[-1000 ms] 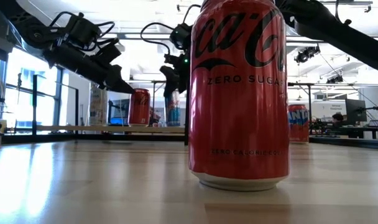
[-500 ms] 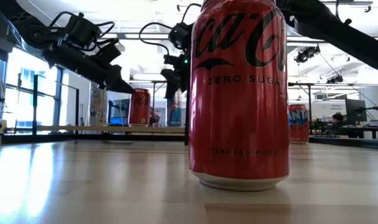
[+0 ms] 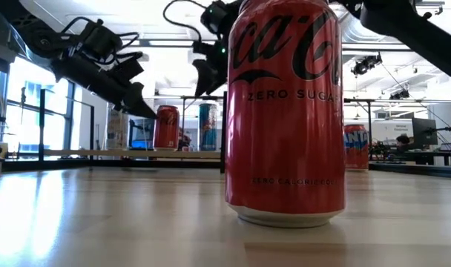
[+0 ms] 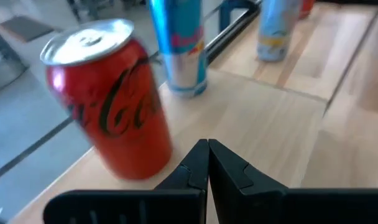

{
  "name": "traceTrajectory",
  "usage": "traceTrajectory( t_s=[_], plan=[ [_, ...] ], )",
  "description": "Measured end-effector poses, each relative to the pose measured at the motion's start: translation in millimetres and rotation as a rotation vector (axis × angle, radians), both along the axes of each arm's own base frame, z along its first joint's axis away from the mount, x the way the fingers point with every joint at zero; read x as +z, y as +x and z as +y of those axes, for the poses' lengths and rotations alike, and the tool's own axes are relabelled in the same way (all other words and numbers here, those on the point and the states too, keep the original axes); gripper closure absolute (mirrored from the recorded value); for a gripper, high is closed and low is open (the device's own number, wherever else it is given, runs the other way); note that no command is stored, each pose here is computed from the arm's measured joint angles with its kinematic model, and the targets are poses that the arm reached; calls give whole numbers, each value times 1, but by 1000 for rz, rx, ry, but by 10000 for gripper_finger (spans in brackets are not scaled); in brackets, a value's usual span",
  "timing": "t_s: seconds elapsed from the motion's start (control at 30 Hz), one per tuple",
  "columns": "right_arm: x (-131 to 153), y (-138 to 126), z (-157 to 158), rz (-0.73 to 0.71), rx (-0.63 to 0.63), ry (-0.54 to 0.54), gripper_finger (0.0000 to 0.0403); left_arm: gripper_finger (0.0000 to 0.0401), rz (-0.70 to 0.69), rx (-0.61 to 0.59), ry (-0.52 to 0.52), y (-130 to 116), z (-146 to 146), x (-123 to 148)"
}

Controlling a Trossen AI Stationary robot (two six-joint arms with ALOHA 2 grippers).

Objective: Place canned beverage on shelf
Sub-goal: Adjust the red soda can on the shelf

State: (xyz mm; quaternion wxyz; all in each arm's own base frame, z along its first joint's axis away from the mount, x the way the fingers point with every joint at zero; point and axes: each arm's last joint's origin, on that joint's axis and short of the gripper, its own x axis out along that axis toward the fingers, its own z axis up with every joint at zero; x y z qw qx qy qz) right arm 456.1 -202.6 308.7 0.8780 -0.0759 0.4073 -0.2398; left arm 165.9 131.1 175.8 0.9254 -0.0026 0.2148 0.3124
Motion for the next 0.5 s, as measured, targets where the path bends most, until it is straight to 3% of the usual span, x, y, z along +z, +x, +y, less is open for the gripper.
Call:
traceTrajectory(
  t_s=[0.2,0.33,0.5],
  plan=[
    [28,-17,36,166,86,-106,201,401,118,247,51,-8,4,-5],
    [31,-29,45,217,126,-35,281,401,113,296,58,-10,9,-5],
    [15,-54,52,297,150,48,390,401,155,302,28,-6,16,-20]
  ],
)
